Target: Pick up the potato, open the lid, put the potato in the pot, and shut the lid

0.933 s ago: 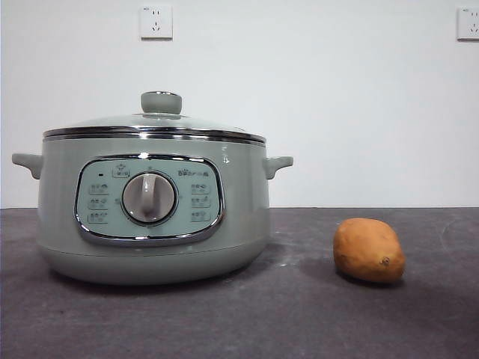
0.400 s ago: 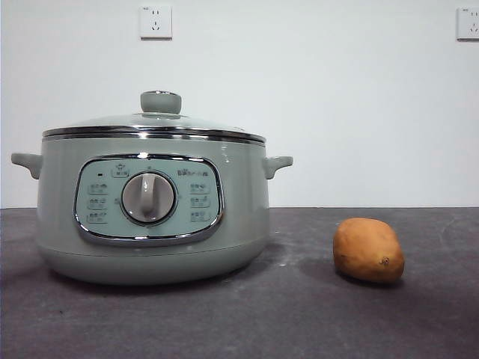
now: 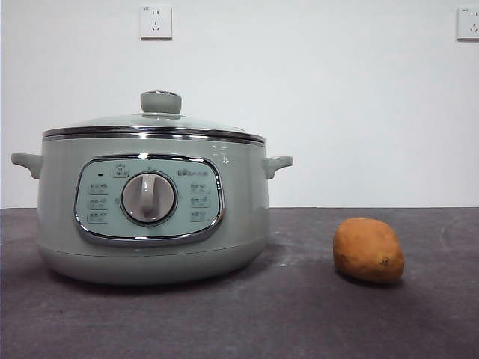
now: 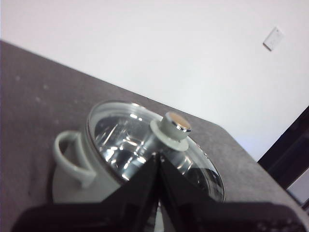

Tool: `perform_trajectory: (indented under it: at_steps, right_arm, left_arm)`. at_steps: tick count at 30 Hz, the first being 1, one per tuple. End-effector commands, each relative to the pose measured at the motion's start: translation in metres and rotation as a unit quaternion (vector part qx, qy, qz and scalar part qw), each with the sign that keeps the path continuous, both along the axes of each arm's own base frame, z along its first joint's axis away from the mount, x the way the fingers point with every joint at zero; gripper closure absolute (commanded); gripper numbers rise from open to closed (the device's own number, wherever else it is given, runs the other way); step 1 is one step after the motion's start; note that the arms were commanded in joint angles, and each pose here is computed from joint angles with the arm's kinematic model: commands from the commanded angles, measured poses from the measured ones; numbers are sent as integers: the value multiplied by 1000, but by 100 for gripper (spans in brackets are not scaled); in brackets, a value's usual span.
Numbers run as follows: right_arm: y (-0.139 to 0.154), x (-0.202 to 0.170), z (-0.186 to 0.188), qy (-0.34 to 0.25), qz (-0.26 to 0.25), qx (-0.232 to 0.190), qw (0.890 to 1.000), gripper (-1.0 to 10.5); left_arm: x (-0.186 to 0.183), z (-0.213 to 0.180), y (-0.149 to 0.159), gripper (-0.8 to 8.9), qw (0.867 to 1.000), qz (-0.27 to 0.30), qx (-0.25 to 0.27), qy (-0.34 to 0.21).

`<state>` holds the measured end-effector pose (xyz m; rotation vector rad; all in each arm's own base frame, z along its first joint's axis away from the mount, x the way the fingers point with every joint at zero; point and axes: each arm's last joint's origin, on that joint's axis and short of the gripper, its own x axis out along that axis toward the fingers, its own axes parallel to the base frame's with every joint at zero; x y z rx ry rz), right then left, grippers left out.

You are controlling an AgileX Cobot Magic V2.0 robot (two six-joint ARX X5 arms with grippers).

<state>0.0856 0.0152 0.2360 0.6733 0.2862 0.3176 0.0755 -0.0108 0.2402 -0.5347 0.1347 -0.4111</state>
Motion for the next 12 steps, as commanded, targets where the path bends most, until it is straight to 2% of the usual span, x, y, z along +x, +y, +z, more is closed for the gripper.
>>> perform_trajectory:
  at_steps: [1, 6, 12]
  right_arm:
    - [0, 2, 20, -14, 14, -66, 998, 950]
    - [1, 11, 52, 16, 31, -126, 991, 949]
    - [2, 24, 82, 69, 63, -194, 977, 948]
  left_arm:
    - [0, 15, 0, 819, 999, -1, 47, -17]
    - [7, 42, 0, 820, 994, -7, 106, -9]
    - [22, 69, 1, 819, 986, -19, 162, 20]
